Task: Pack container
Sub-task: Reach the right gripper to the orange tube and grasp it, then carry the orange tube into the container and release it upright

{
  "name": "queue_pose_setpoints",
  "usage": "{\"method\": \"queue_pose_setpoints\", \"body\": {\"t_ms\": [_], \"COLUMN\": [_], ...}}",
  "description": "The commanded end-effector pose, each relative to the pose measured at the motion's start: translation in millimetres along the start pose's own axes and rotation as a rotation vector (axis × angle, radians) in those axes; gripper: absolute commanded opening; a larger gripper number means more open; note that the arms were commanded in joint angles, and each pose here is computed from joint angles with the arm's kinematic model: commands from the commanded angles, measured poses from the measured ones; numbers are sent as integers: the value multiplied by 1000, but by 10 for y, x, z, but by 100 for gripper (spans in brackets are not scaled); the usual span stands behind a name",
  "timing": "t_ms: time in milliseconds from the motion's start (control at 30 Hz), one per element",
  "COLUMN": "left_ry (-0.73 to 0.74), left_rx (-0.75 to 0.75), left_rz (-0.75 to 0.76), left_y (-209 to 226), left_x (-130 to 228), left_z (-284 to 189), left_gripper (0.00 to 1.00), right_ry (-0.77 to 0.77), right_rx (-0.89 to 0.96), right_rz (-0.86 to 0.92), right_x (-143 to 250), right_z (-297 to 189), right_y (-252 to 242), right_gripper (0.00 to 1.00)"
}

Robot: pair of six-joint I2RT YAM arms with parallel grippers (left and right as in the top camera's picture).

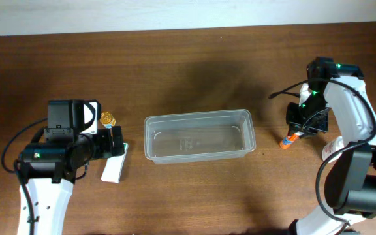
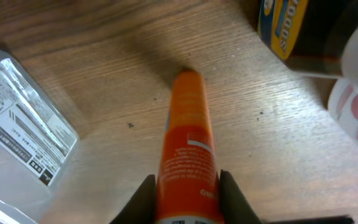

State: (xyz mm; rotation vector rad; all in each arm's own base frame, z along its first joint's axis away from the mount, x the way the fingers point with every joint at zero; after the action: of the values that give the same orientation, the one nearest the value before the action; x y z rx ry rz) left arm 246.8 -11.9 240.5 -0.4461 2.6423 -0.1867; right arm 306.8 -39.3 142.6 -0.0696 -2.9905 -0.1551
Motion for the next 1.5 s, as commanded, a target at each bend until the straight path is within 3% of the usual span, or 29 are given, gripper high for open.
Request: {"method": "queue_pose_setpoints", "body": {"t_ms": [0,133,400,567,700,933,1267,1467], "left_ry": [-17,-14,-14,-13,-13,-13,-10,-9], "left_rx": [0,-1,-1,-1,-1,-1,-2,-3], "left_rz": [9,9,9,9,9,9,9,9], "left_y": [-18,-15,-16,-16,-16,-16,-13,-12], "left_x": [-39,-33,-33,-32,-32,-32,-27,-23], "left_z": [-49,-49,-49,-49,-49,-49,-48,-47], "left_gripper": [99,99,99,100,99,99,99,100], "right_ry": [12,3,-198,-418,-483,-386,-186,-173], "right_rx": [-6,-5,27,54,44,42,60,63], "right_rz": [6,-7,-119,-331,-463,-528,-530,-524], "right_x": [3,-2,34,220,373,306,-57,-222], "right_z": [18,6,-552,-1140,-1260,-899,-137,63], "right_y": [-9,-9,221,742,1126,1478,1584,1606], "right_gripper": [16,5,4,4,6,6,6,6]}}
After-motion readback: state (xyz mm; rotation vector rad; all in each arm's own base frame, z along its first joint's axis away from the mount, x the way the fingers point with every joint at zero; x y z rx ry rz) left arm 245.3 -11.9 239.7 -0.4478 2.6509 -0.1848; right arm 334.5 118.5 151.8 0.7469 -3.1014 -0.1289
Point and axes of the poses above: each gripper's point midway between its finger pads, its own z axis out along the fingers, its own y axis along the line the jaws close on, x = y × z, the point moved 5 cm from there along -z, back along the fingers, and after that the axes turned 15 degrees about -z, right-handed, at the moved point
